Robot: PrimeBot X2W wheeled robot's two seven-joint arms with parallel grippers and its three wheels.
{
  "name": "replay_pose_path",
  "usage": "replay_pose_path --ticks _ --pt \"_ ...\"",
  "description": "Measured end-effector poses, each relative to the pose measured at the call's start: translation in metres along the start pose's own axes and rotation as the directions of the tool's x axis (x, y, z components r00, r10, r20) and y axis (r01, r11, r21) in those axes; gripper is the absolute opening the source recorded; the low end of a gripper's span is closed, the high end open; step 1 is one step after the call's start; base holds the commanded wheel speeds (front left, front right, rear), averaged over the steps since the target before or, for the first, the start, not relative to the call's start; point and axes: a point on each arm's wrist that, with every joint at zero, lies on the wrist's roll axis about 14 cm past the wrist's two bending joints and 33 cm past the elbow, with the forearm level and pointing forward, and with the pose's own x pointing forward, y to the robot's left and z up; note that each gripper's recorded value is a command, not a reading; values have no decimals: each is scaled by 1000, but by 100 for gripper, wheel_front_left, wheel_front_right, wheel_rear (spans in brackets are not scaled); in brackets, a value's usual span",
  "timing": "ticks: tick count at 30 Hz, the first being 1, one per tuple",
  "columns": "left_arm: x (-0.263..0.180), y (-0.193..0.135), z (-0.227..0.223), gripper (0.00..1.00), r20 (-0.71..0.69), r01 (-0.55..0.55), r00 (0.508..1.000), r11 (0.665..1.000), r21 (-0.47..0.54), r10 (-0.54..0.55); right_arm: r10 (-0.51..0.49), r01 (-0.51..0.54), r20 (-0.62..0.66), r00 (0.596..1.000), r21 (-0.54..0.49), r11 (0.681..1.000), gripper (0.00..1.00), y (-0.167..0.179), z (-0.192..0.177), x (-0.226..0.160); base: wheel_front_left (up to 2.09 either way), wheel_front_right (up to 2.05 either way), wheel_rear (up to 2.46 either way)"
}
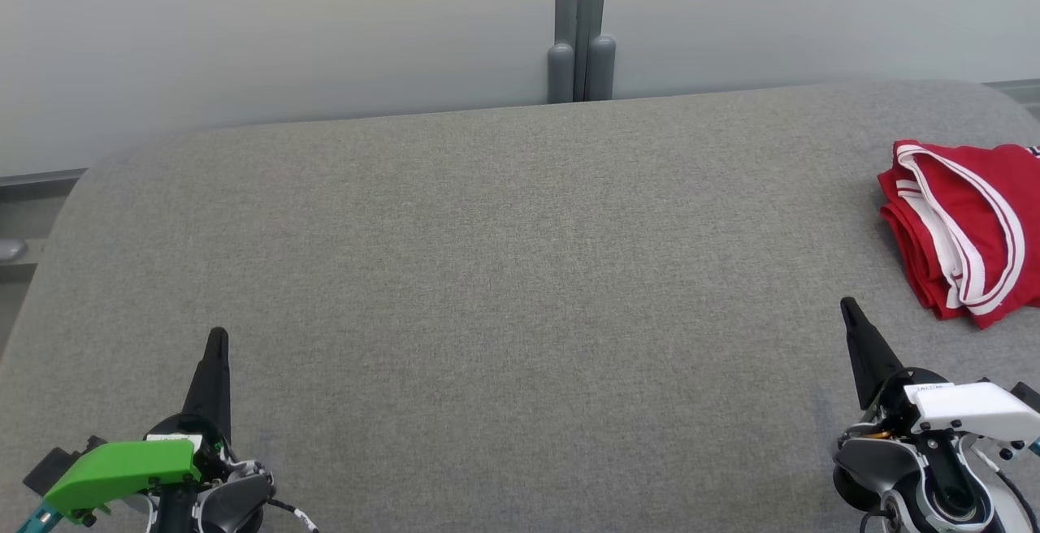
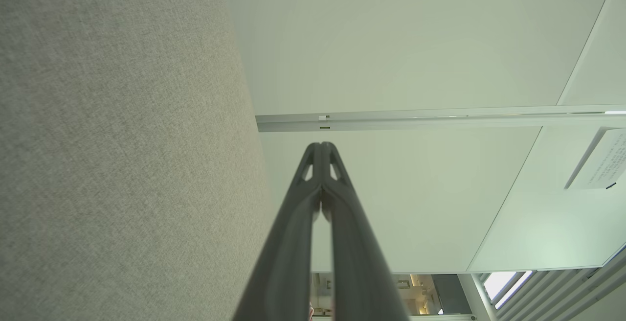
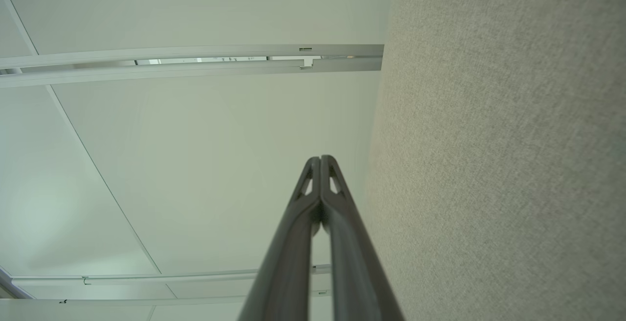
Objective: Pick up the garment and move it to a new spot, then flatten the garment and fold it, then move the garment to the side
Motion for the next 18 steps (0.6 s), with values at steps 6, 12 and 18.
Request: replay_pose_path --ticks 6,12,18 --pt "0 0 0 0 0 0 1000 1000 0 0 0 0 0 1000 0 1000 0 0 0 0 0 0 0" --pt "0 0 0 0 0 0 1000 1000 0 0 0 0 0 1000 0 1000 0 0 0 0 0 0 0" --pt "0 0 0 0 0 0 1000 1000 0 0 0 0 0 1000 0 1000 0 0 0 0 0 0 0"
